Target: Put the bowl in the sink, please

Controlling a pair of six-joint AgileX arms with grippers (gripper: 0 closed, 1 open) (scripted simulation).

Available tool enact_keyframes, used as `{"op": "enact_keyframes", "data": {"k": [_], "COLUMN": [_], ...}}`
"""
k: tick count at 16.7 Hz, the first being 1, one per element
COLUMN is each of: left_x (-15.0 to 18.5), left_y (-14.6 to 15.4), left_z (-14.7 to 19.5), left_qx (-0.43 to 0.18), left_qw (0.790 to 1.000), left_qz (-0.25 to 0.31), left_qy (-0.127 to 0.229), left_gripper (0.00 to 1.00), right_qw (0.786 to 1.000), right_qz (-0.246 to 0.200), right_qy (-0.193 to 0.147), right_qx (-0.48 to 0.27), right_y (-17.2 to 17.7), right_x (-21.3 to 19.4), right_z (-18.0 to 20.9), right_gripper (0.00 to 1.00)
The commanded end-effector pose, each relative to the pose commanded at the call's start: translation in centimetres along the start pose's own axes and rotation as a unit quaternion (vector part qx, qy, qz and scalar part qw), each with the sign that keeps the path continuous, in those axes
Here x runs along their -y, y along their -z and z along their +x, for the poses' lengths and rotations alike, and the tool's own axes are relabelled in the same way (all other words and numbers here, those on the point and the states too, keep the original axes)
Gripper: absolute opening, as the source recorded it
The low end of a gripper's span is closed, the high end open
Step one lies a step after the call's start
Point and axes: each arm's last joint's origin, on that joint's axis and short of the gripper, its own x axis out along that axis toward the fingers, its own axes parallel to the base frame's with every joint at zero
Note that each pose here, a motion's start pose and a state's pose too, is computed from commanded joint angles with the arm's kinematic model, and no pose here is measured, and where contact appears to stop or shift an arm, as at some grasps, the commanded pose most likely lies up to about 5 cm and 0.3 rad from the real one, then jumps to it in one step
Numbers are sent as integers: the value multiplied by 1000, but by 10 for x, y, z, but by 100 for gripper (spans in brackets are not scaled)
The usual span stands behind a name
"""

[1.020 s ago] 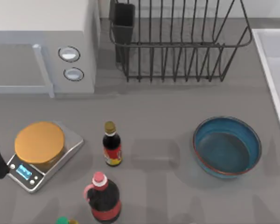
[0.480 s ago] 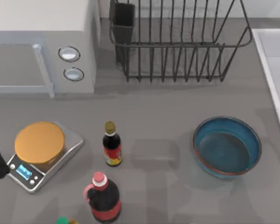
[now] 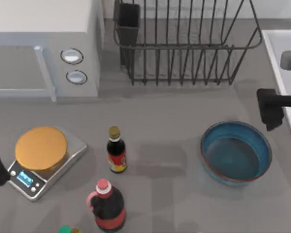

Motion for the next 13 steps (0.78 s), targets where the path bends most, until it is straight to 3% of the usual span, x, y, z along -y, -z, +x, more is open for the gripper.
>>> {"op": "enact_keyframes", "data": {"k": [4,13], "left_x": [0,0], "left_y": [0,0], "left_z": [0,0], "left_qx": [0,0], "left_qw": [1000,1000], "left_qz": [0,0], "left_qy": [0,0], "left_gripper": [100,100], "right_qw": [998,998], "right_qz": [0,0], "right_qy": [14,16], "right_qx": [-55,-60], "right_y": [-22,-24], "right_x": [-16,-17], "right_z": [11,24], "right_gripper": [100,100]}}
